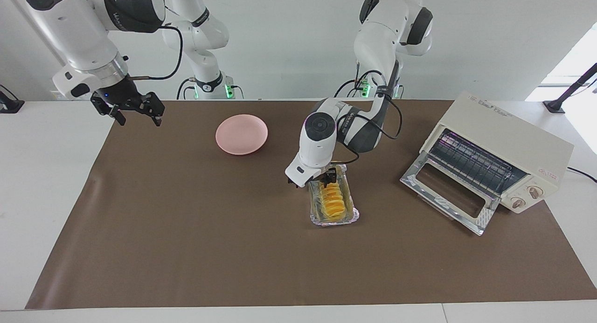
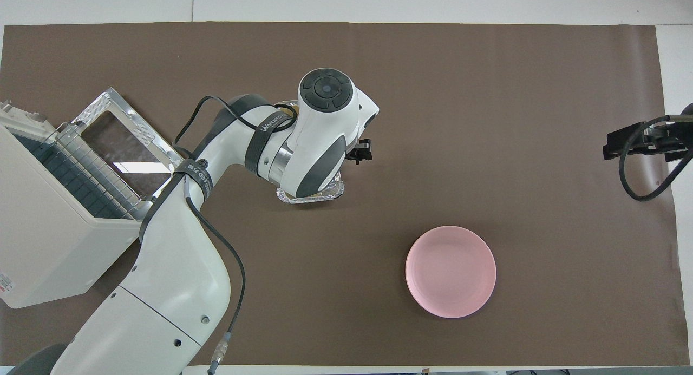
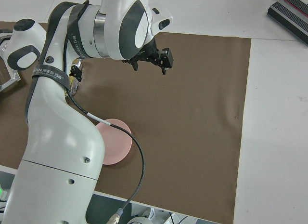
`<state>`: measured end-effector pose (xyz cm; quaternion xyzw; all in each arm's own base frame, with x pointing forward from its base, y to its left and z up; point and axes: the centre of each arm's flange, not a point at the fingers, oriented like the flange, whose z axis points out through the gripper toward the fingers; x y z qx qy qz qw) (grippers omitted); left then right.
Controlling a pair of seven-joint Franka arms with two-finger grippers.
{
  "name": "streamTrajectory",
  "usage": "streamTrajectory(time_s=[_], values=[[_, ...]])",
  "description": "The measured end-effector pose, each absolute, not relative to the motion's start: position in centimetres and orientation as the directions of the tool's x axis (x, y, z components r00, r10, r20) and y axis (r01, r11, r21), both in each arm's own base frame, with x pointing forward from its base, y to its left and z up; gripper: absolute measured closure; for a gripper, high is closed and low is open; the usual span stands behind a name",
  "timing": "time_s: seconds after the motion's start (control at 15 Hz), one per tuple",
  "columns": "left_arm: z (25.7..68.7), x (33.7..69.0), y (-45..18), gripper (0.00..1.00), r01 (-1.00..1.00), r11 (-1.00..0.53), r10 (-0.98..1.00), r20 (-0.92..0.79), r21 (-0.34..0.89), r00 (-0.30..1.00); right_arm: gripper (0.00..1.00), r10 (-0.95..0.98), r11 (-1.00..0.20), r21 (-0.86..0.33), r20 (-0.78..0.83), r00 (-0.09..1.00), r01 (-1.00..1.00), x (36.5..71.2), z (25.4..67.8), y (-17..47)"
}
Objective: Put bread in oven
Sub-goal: 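Push the foil tray into the open toaster oven with the left gripper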
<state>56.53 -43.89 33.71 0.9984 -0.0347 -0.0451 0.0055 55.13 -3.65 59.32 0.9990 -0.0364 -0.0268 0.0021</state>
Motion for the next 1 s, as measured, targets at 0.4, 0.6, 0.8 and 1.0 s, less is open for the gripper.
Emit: streamTrajectory(time_s=[0.4, 0.6, 0.8, 1.0], values=[[32.6, 55.6, -44.2, 0.74, -0.062, -0.998, -0.063, -0.089, 0.011, 0.994, 0.00, -0.081, -0.997, 0.006, -0.063, 0.995, -0.081, 54.6, 59.5, -4.1], [32.8, 55.4, -43.9, 0.98, -0.059, -0.998, -0.059, -0.092, 0.006, 0.994, 0.00, -0.080, -0.997, 0.006, -0.065, 0.995, -0.079, 54.6, 59.5, -4.0], [35.8, 56.1, -43.0, 0.98, -0.028, -0.999, -0.025, -0.119, -0.027, 0.993, 0.00, -0.071, -0.997, 0.006, -0.064, 0.995, -0.071, 54.6, 59.6, -3.5], [40.2, 59.5, -38.6, 0.98, 0.070, -0.994, 0.078, -0.104, -0.081, 0.992, 0.00, -0.068, -0.998, 0.006, -0.064, 0.996, -0.067, 54.6, 59.6, -3.3]])
